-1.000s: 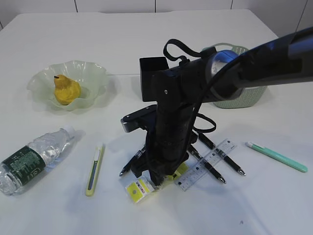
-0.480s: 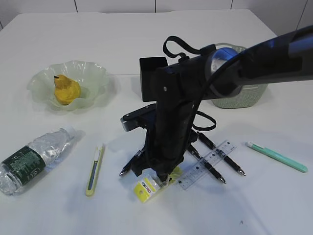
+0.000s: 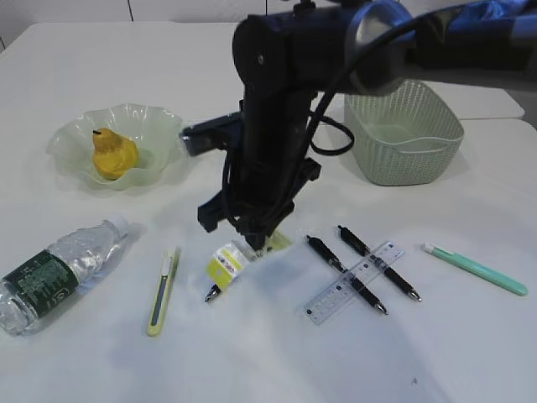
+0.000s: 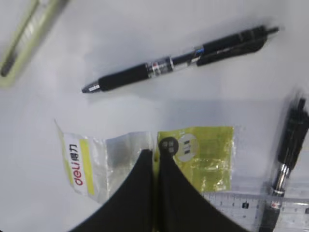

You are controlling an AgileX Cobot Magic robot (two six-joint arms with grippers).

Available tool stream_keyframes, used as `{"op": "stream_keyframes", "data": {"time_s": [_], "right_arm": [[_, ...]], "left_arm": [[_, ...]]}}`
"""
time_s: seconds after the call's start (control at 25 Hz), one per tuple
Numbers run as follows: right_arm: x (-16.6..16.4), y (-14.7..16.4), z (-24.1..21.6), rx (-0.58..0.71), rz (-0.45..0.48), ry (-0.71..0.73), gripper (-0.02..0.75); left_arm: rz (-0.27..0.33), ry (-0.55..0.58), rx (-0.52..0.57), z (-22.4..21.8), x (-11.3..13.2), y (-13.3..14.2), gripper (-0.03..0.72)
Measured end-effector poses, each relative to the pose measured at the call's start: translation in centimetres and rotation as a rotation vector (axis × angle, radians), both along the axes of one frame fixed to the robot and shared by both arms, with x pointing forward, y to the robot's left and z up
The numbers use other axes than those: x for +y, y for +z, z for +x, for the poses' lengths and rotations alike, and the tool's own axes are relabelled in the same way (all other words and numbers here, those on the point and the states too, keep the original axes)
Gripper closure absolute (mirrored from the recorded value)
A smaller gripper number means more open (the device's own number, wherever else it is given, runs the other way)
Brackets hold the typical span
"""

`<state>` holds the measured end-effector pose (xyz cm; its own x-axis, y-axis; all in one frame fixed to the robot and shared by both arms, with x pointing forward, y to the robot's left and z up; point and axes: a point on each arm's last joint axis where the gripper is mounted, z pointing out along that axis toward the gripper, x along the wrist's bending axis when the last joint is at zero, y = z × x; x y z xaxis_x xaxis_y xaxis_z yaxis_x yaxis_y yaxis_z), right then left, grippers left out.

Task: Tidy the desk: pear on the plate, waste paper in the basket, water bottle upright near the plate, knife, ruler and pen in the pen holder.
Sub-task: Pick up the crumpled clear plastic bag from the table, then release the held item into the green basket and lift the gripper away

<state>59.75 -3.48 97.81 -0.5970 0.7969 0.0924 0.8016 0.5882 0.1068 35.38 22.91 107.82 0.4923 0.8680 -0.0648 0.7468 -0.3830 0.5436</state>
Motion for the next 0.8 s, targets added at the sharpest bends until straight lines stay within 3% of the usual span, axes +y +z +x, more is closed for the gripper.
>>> {"op": "stream_keyframes", "data": {"time_s": [0.12, 0.16, 0.32, 0.8], "right_arm": [[0.3, 1.2, 0.4, -0.033, 0.021, 0.001, 0.723], [0.6, 2.9, 1.0, -0.086, 0.050, 0.003, 0.723], [0.5, 4.9, 1.9, -0.185, 0.030, 0.013, 0.723], [-0.2, 5.8, 2.7, -0.270, -0.045, -0.032, 0.723]], "left_arm": [[0.000, 0.000, 0.000, 0.0, 0.0, 0.0, 0.169], [0.000, 0.000, 0.000, 0.0, 0.0, 0.0, 0.169], [0.000, 0.000, 0.000, 0.0, 0.0, 0.0, 0.174], [0.000, 0.000, 0.000, 0.0, 0.0, 0.0, 0.185]]}}
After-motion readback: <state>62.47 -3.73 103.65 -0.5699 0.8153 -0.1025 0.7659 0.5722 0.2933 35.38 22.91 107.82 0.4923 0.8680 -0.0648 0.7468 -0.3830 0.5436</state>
